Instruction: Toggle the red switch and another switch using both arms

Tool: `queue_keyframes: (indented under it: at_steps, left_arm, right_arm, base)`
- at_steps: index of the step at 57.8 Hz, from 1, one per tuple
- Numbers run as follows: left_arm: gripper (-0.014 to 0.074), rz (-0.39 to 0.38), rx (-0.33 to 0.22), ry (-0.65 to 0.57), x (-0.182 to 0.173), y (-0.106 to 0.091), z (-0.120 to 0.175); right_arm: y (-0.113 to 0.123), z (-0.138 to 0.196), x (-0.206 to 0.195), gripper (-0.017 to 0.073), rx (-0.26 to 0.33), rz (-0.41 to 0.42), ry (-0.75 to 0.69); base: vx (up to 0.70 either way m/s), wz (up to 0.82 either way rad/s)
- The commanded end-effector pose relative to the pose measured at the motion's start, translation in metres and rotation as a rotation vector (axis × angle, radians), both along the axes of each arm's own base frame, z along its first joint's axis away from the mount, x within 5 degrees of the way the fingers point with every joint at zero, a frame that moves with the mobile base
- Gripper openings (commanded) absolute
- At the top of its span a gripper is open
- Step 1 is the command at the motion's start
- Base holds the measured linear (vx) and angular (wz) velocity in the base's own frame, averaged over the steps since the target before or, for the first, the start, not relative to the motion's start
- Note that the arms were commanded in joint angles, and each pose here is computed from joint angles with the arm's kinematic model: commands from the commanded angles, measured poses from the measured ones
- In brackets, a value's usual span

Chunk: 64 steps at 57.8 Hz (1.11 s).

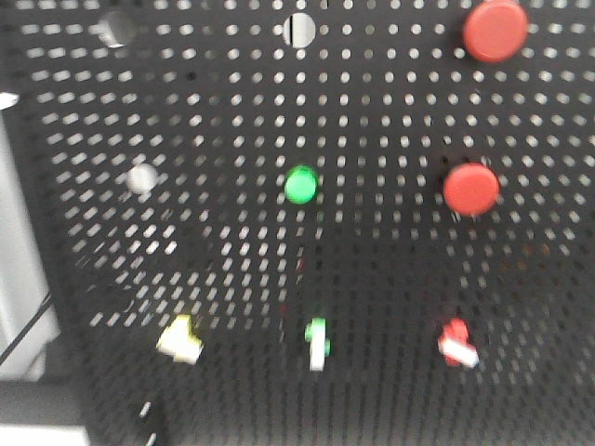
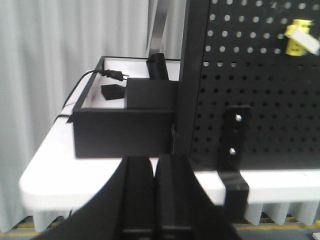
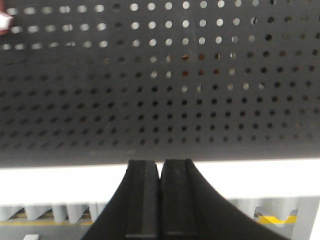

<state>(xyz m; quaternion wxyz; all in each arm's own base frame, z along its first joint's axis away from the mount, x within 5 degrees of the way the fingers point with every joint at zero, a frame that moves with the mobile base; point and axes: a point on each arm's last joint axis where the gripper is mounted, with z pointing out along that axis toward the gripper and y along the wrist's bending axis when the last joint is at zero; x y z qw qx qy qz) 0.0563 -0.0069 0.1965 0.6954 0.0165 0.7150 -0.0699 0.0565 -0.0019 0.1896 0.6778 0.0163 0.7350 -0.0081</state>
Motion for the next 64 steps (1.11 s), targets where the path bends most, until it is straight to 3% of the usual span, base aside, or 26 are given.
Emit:
queue_keyframes:
  at_steps: [1,54,64]
  left_arm:
    - [0.0003,0.001,-0.02,-0.081,-0.001,0.0,0.002]
    - [0.0003,0.001,-0.02,-0.081,-0.001,0.0,0.002]
    - [0.0003,0.0,-0.025,-0.133,-0.001,0.0,0.007]
  right_arm:
    - [-0.001,0.007,0.0,-0.0006,-0.014,-0.008,-0.092]
    - [-0.001,0.01,0.0,-0.0006,-0.022,-0.008,-0.126]
    - [0.0,0.028,-0.003,-0.0006,-0.01,-0.008,-0.316]
  base:
    - [0.26,-0.1]
    - [0.05,-0.02]
    - [0.0,0.0]
